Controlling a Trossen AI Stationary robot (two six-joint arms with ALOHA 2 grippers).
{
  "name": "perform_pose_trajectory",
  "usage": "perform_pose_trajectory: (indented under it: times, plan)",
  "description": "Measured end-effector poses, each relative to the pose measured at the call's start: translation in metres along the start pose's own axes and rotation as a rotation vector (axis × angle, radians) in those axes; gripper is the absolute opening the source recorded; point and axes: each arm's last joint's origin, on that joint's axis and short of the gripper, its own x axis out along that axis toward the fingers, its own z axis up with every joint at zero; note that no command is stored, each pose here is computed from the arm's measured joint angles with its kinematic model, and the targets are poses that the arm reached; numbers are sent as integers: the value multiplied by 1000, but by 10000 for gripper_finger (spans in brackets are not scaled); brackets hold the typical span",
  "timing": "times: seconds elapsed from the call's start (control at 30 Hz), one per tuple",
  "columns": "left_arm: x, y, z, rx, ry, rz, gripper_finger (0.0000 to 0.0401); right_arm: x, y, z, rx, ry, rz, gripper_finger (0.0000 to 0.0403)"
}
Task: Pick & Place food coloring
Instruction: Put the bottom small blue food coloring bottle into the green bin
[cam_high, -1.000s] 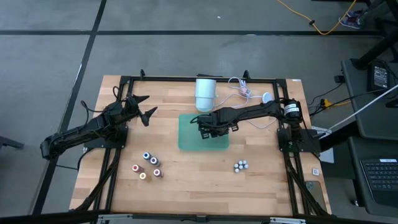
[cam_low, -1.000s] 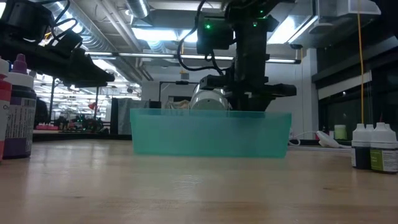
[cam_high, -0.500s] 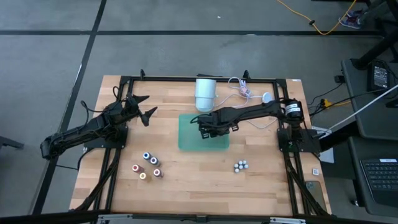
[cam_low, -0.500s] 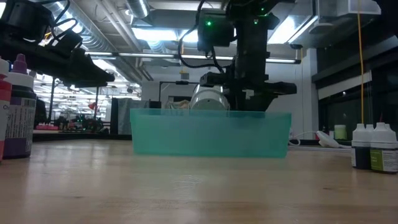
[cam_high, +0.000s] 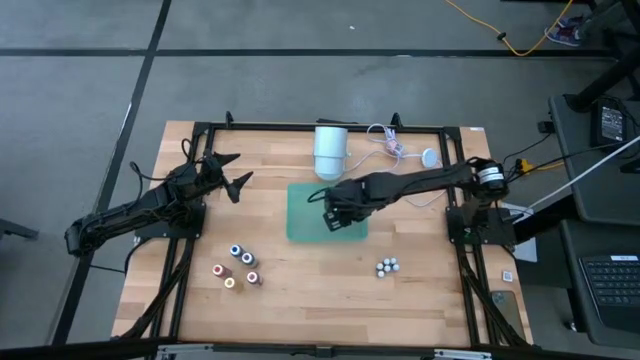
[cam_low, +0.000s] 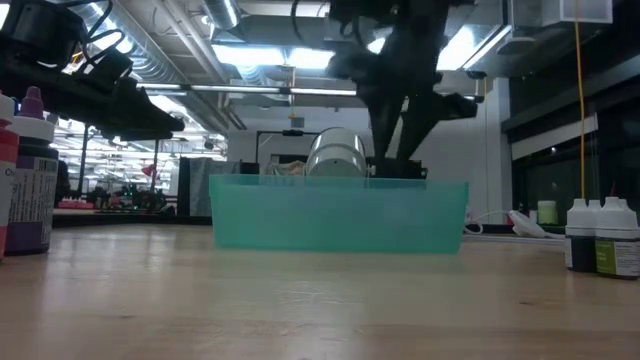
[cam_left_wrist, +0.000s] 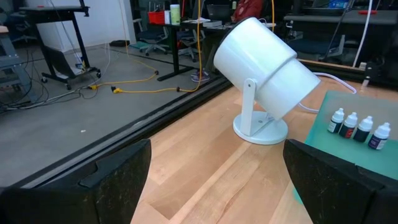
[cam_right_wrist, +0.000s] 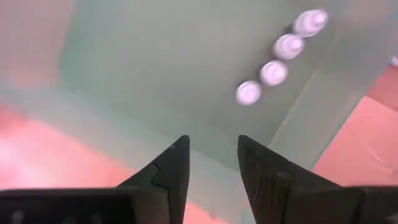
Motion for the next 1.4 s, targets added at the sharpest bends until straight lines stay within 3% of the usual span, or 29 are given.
perform_pose_trajectory:
  times: [0.23,0.43,0.7,1.4]
  plan:
    - [0,0,0,0,0,0,361,-19,3,-20,-180,35,60,182]
    - [0,0,0,0,0,0,361,-40,0,-42,-181,56,55,221]
    - [0,0,0,0,0,0,361,-65,-6,-82,-180,95,34,209]
    - [0,0,0,0,0,0,361,-73,-22,-194,-310,182,40,199]
